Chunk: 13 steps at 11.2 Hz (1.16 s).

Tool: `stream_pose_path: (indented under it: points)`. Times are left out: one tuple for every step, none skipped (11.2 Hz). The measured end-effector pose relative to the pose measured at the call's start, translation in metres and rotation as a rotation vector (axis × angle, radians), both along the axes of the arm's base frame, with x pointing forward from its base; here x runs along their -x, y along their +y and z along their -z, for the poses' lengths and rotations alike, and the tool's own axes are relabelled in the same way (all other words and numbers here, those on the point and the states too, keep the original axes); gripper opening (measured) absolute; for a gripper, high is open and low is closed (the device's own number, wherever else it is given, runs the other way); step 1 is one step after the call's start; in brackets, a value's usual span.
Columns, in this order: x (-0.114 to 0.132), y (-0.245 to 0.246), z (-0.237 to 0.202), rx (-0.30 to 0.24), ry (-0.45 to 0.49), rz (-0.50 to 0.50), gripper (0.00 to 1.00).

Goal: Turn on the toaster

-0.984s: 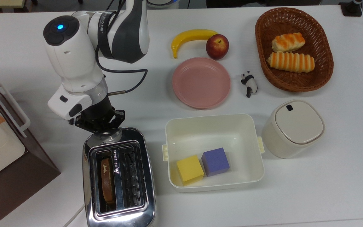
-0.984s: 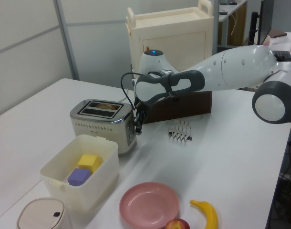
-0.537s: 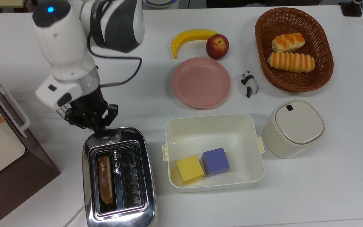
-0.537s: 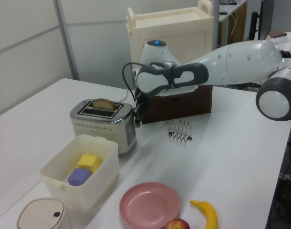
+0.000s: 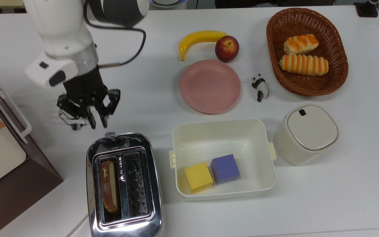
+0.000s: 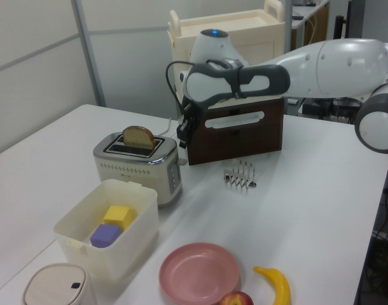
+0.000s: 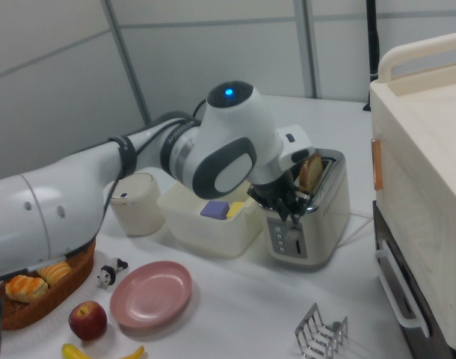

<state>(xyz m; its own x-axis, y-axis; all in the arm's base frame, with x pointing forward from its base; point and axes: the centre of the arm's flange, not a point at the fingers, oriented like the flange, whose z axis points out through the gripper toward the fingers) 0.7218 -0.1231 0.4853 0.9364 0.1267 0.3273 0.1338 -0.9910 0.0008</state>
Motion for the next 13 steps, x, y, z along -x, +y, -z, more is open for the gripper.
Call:
stream_pose_path:
  points:
    - [0.007,-0.001,-0.015,-0.002,0.012,-0.001,0.32]
    - [0.017,-0.002,-0.031,-0.006,0.031,-0.002,0.47]
    - [0.028,-0.003,-0.047,-0.012,0.054,-0.002,0.51]
    - [0.039,-0.005,-0.062,-0.019,0.084,-0.003,0.58]
    - [0.050,-0.006,-0.074,-0.025,0.110,-0.004,0.73]
    - [0.057,-0.006,-0.082,-0.029,0.125,-0.004,0.77]
    - [0.066,-0.008,-0.092,-0.034,0.140,-0.003,0.80]
    - [0.074,-0.008,-0.102,-0.037,0.153,-0.004,0.94]
    - [0.080,-0.008,-0.107,-0.038,0.166,-0.005,0.99]
    - [0.083,-0.009,-0.109,-0.028,0.177,-0.005,1.00]
    - [0.085,-0.011,-0.106,-0.007,0.196,-0.004,1.00]
    - [0.088,-0.013,-0.102,0.024,0.234,-0.004,1.00]
    - [0.093,-0.015,-0.097,0.061,0.288,-0.006,1.00]
